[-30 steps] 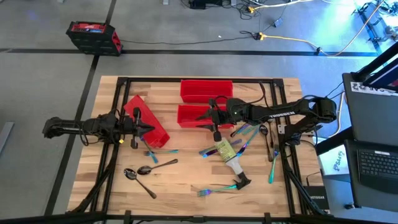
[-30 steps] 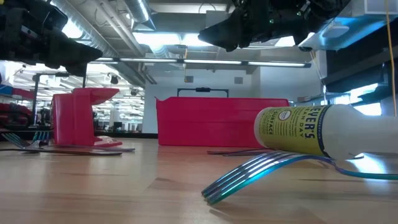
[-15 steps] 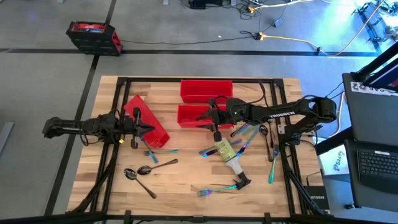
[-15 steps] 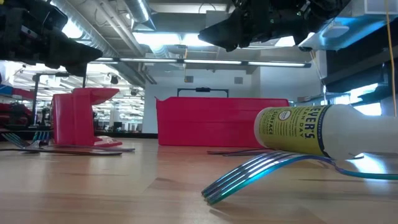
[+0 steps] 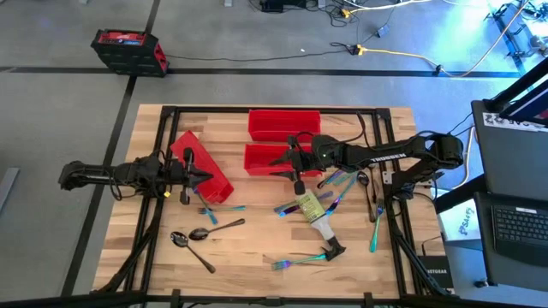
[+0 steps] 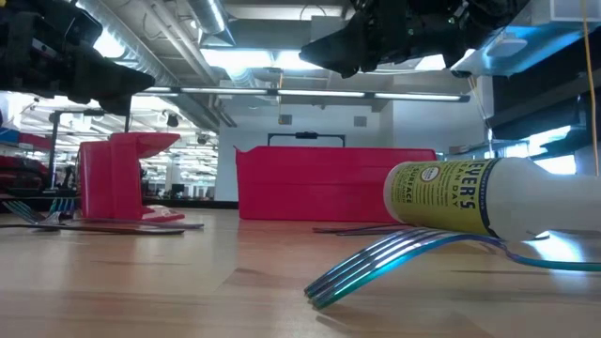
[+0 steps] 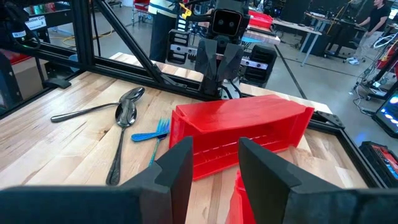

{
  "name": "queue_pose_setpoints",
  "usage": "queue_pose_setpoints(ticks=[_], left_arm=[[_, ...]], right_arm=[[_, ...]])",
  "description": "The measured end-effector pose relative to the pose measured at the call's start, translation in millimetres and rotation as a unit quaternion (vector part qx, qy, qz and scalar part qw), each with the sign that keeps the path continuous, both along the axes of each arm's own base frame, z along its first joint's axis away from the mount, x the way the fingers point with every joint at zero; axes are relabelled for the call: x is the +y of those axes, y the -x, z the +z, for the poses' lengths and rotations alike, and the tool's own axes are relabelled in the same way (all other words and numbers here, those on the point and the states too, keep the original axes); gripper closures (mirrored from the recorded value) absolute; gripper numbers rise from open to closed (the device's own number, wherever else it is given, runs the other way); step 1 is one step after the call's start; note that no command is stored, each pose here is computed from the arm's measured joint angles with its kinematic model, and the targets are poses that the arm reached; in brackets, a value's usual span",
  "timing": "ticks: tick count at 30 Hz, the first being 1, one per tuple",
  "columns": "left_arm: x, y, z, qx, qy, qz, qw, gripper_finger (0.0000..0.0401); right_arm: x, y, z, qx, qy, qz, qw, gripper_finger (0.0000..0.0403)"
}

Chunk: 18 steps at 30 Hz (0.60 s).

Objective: Sort silverware
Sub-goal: Prepare the red bins

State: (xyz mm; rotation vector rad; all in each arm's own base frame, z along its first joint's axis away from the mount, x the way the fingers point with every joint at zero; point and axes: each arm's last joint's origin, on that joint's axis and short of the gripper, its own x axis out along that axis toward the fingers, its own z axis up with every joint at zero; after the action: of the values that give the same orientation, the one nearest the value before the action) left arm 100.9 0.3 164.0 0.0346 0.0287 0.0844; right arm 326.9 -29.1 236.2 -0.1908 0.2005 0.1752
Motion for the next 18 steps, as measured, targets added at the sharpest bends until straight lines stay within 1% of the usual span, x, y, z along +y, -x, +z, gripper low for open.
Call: queue_pose_setpoints(ticks=[18], left_arm=[[0.0,0.0,0.4,-0.002,0.000,0.000,1.000,0.0400]], right_arm=[[0.4,0.0,0.3,0.000,-0.005,0.000,1.000,0.0290]])
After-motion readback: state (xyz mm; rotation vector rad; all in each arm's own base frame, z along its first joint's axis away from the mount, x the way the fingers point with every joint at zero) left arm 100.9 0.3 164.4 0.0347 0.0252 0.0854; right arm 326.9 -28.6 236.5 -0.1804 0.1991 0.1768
